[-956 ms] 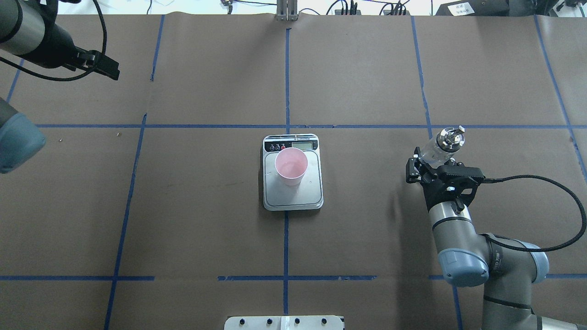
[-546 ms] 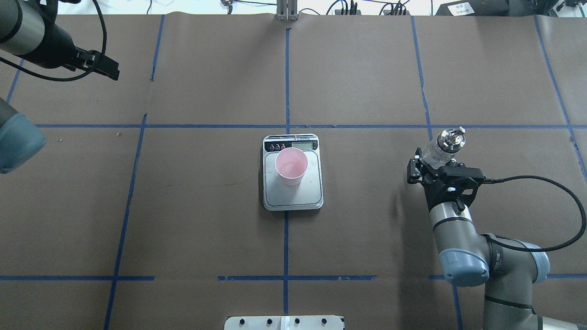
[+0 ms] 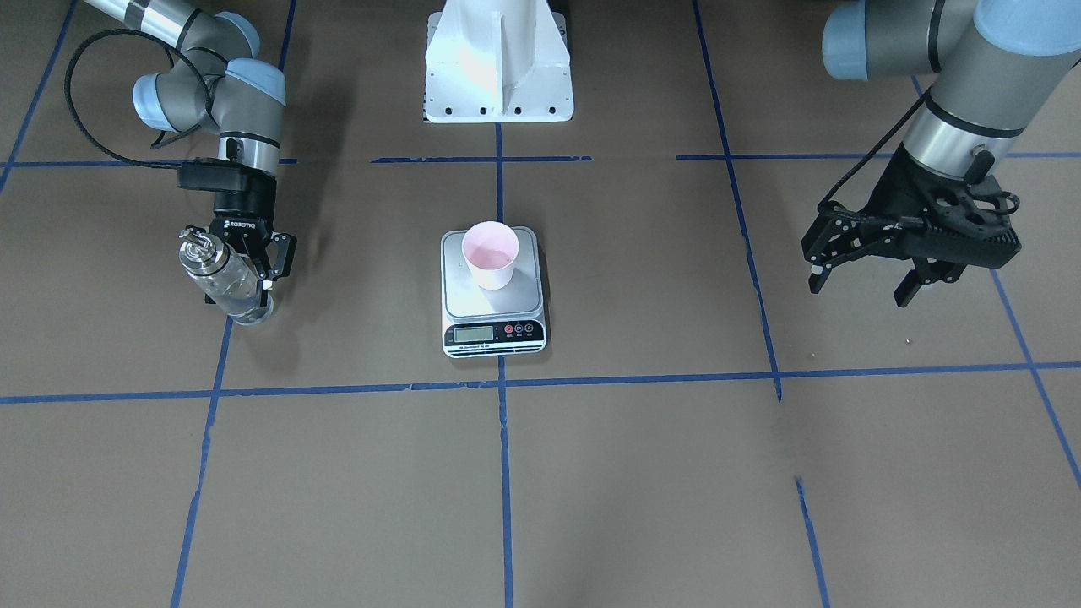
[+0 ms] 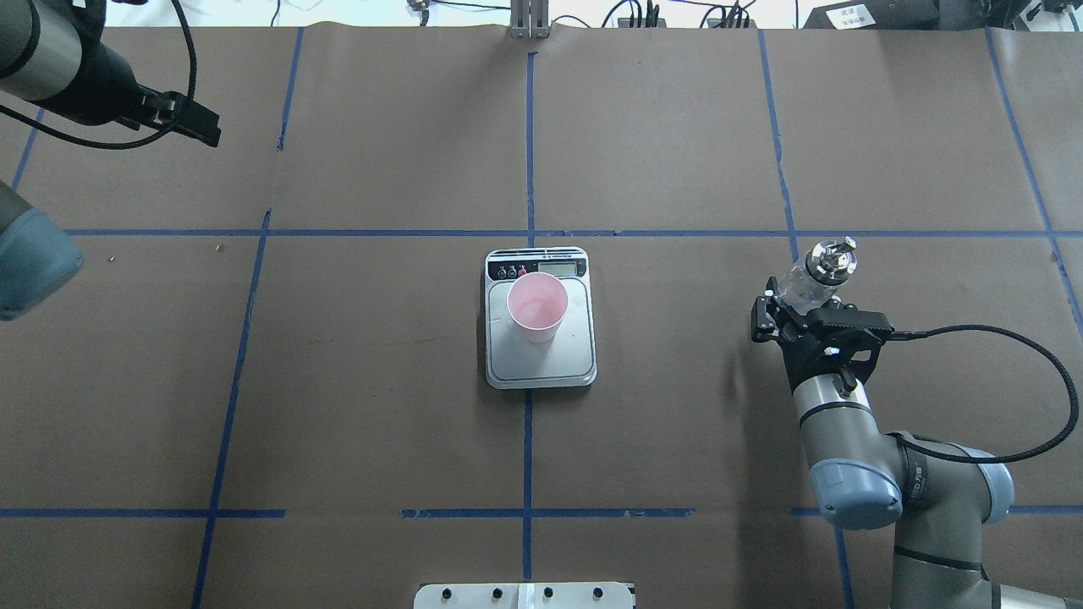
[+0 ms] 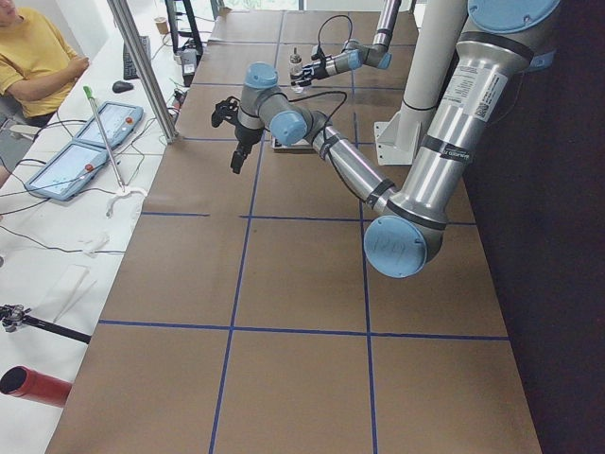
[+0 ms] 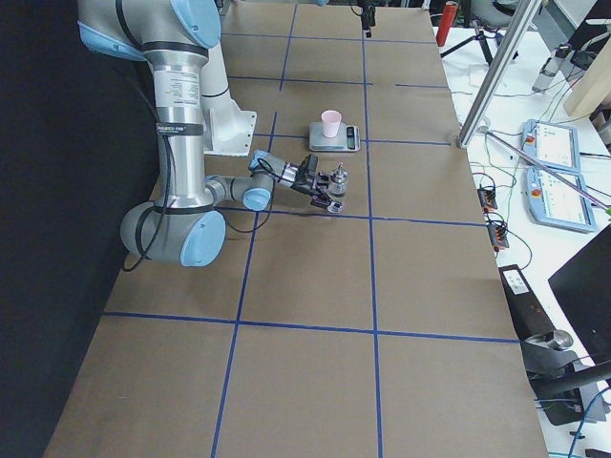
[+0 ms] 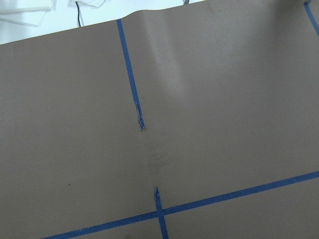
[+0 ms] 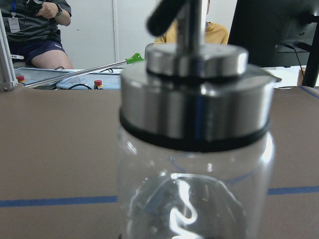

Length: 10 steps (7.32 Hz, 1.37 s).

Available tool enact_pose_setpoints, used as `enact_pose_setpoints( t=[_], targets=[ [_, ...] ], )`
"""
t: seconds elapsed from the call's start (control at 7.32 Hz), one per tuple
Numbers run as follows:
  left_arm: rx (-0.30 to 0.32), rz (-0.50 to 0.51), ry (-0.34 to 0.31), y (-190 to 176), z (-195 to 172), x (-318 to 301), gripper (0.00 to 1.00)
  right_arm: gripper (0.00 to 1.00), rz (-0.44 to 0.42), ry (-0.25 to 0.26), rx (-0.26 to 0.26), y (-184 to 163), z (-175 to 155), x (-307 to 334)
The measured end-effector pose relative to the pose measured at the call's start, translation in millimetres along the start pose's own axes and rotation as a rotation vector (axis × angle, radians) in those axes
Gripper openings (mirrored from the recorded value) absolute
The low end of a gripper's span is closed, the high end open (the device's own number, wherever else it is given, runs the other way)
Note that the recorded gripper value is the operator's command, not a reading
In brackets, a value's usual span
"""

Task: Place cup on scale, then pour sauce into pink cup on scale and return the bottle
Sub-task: 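Lower the dispenser to its original spot with the right gripper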

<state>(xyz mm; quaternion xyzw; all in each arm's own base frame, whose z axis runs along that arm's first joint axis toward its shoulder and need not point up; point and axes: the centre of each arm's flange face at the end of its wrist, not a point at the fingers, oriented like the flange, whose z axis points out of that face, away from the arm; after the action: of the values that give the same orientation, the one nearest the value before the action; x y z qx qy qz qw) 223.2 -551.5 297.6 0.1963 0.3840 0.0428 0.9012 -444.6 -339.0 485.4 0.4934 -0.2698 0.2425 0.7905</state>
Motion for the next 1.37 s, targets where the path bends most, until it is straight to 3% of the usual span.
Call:
enact_pose_setpoints(
  t=[0.41, 0.55, 0.68, 1.37],
  targets=[
    [0.002, 0.001, 0.002, -0.2, -1.1, 1.0, 0.99, 0.0, -0.009, 0.005, -0.002, 3.9, 1.9, 2.7],
    [0.002, 0.001, 0.002, -0.2, -1.2, 1.1, 0.99, 0.79, -0.013, 0.007, -0.005, 6.3, 2.9, 3.7],
    [0.001, 0.0, 0.002, -0.2, -1.2, 1.0, 0.99, 1.0, -0.012, 0.006, -0.012, 7.6, 3.4, 3.5],
    [0.001, 0.0, 0.001, -0.3, -0.6, 0.6, 0.99, 1.0, 0.002, -0.003, -0.019, 3.4, -0.6, 1.7]
  ],
)
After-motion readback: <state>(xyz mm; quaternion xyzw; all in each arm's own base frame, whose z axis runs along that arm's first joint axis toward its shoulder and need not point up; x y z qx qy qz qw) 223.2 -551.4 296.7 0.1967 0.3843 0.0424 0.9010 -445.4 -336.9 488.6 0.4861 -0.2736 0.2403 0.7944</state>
